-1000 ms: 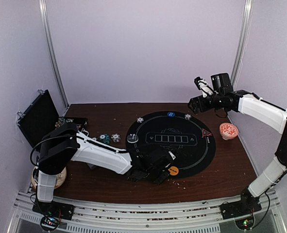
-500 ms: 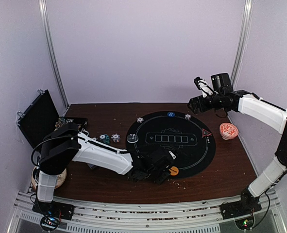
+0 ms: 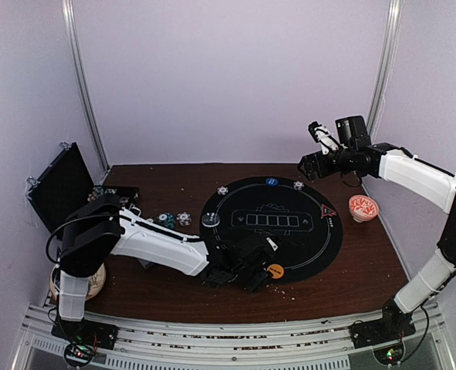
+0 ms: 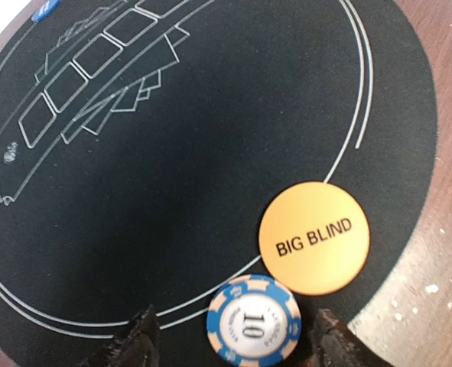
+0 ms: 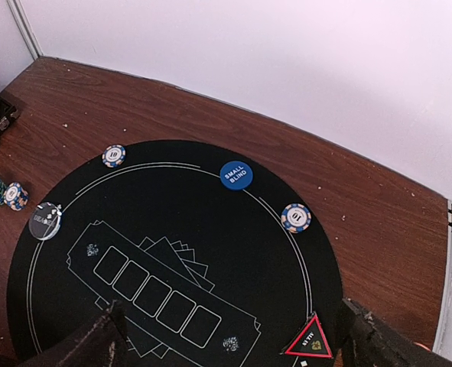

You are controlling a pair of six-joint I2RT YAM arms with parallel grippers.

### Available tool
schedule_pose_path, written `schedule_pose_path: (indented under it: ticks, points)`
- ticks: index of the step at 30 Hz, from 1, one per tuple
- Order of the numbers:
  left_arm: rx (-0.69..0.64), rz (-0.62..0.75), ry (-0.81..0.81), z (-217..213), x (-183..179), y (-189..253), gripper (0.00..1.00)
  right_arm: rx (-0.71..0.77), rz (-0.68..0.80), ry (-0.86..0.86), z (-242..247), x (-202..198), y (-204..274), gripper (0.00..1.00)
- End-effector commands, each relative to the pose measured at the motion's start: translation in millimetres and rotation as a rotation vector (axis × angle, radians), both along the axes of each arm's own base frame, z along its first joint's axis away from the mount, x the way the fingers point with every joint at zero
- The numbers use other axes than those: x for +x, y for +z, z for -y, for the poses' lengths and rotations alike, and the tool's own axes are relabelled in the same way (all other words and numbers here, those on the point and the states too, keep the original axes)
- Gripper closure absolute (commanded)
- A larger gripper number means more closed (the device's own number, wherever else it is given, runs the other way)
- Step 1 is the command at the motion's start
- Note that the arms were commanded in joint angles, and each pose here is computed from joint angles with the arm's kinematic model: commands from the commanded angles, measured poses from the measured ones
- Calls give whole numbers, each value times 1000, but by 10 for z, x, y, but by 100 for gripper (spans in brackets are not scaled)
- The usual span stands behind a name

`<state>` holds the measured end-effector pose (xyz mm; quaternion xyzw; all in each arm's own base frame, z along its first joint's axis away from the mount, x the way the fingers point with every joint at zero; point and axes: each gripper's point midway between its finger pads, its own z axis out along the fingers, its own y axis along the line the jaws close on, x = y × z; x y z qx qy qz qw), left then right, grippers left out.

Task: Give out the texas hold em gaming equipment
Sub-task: Place the poker chips pile at the big blind area, then pick up the pile of poker chips from the pile of poker chips.

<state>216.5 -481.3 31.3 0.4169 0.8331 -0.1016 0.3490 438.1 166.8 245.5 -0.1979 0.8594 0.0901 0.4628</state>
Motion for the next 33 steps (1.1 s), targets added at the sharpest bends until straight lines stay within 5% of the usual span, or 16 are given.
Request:
schedule_pose_path:
  ticks: [1, 12, 21, 33]
  points:
    - [-74, 38, 28, -31, 42, 479, 27, 22, 29, -7, 31, -37, 136, 5]
    - [-58, 182, 197, -577, 299, 1276, 2, 25, 31, -5, 33, -47, 159, 5]
    - [-56, 181, 345, -1428, 792, 1518, 2, 28, 28, 2, 19, -60, 161, 5]
    - [3, 72, 541, -2465, 1322, 1131, 2, 32, 33, 6, 16, -71, 190, 5]
